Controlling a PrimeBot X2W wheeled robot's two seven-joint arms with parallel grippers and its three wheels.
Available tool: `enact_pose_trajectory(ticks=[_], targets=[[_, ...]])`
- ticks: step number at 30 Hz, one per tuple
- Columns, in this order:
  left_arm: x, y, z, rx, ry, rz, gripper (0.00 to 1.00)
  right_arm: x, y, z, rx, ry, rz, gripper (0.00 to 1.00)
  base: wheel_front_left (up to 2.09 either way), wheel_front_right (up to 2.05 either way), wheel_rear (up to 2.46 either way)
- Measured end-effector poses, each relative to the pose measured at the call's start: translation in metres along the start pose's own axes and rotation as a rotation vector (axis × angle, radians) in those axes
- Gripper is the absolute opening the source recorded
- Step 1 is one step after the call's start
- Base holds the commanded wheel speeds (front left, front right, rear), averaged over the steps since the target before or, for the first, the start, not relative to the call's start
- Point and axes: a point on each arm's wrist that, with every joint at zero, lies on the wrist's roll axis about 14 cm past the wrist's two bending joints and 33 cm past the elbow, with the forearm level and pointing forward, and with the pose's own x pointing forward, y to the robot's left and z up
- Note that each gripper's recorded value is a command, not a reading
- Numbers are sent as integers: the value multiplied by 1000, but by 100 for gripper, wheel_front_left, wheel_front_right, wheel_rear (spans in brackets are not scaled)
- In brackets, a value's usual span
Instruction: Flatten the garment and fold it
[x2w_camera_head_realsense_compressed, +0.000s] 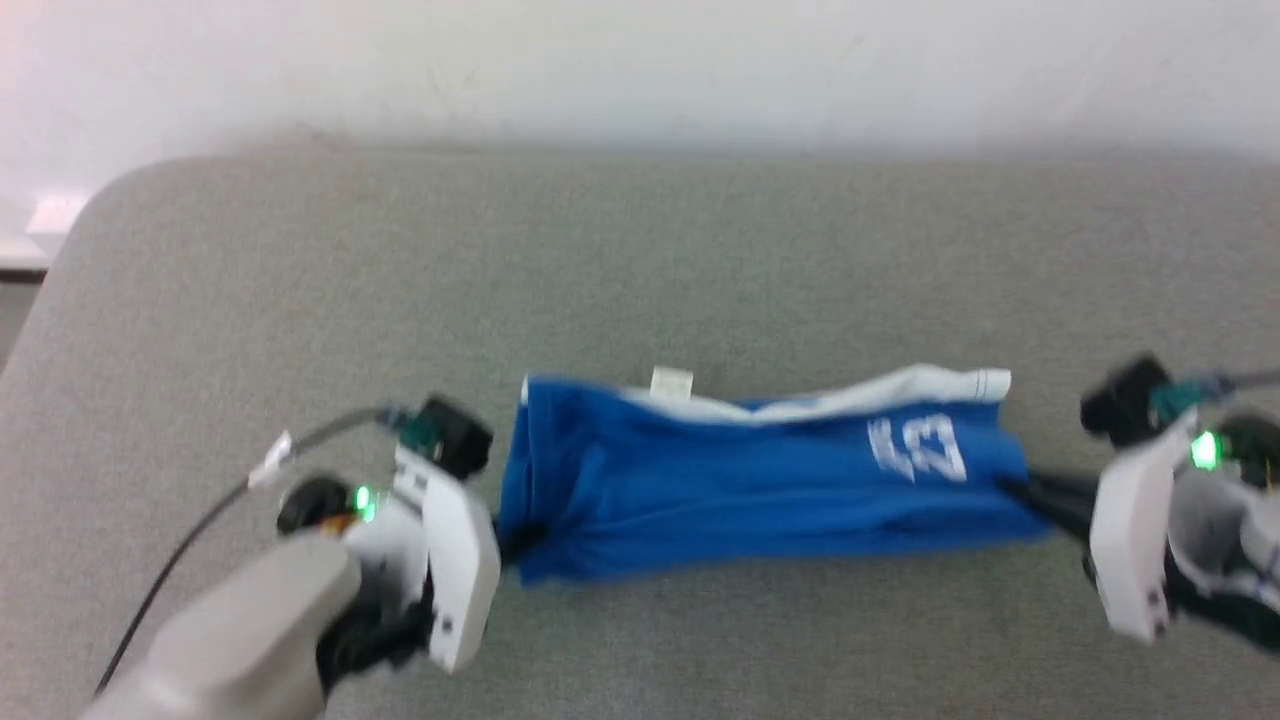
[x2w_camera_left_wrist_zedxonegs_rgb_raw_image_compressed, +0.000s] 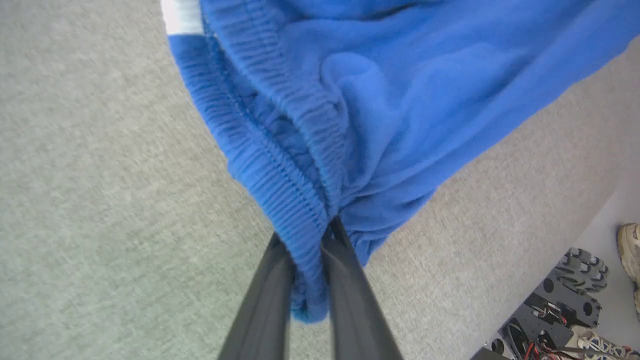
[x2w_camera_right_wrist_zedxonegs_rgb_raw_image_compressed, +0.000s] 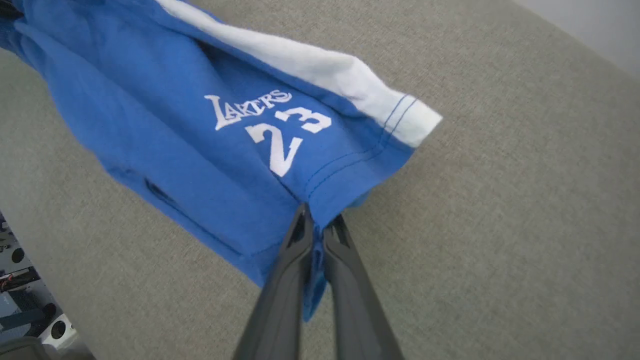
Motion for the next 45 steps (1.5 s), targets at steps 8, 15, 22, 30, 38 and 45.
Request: enact_pose_trajectory(ticks=[8,15,22,30,38,45], targets=[[5,-32,-51,-53,56,-28,0,-25,25,-82,136,128,-1,0,0,0,0],[5,-32,-44,-70,-52,19,100,-26,24,-83,151,95,-36,100,0,0,0],[-33,-9,20,44,-426,201,100,-54,-1,-29,41,-33,-105,100,0,0,0],[-103,32,85,94,-813,555,100,-66,-20,-3,-4,51,-141,100,0,0,0],[-159,32,106,128,-1036,803,100,-41,-22,-26,87,200,-121,100,0,0,0],[-167,37,75,57,-1020,897,100,-2,5,-71,204,303,-57,100,0,0,0]])
